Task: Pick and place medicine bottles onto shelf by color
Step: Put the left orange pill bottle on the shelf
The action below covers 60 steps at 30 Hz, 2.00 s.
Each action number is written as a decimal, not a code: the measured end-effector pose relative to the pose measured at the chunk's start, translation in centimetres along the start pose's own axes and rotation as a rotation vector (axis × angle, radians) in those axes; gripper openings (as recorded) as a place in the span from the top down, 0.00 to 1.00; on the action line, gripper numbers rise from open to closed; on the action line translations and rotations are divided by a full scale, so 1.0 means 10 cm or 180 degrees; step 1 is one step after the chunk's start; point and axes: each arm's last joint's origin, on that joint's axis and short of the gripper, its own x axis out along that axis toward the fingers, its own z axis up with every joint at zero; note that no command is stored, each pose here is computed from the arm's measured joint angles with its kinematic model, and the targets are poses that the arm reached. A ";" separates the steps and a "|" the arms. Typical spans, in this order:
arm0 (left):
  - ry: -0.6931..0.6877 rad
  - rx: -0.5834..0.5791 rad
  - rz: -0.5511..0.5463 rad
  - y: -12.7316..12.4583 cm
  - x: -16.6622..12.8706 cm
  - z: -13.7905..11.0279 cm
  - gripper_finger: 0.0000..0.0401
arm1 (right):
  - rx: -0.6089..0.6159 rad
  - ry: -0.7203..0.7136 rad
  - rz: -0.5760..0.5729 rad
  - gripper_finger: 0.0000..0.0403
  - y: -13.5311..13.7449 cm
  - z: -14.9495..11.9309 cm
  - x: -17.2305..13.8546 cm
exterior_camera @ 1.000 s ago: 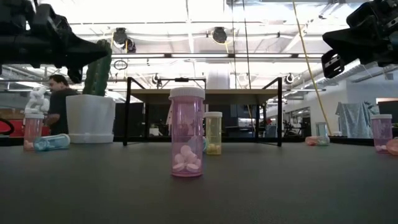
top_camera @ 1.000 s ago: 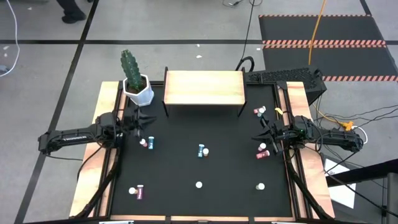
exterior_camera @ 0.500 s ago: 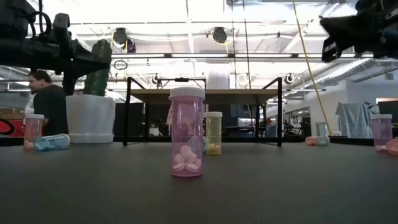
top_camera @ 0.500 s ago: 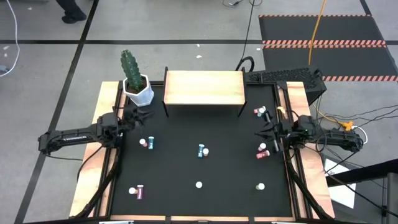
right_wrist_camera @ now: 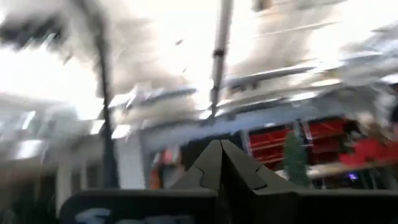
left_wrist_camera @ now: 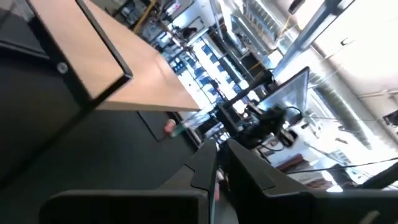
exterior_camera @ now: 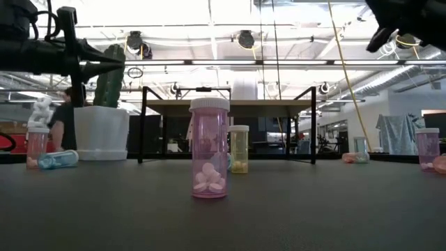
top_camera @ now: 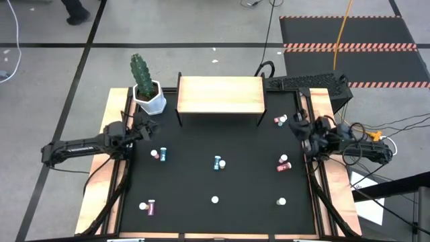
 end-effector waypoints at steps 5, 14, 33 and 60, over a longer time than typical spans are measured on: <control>0.0028 -0.0031 -0.0037 -0.19 -0.01 0.13 0.91 | 0.0814 -0.0144 -0.0788 1.00 -0.09 -0.04 0.00; 0.0645 0.0723 0.0496 -0.71 -0.03 0.52 0.91 | 0.1453 -0.0178 -0.1319 1.00 -0.15 -0.14 0.05; 0.2328 0.0757 0.1585 -0.59 0.22 0.28 0.91 | 0.0380 0.1571 -0.1513 0.62 0.01 0.04 1.39; 0.3914 0.0550 0.3222 -0.23 0.40 -0.18 0.51 | 0.0172 0.2184 -0.1629 0.55 -0.08 -0.26 1.40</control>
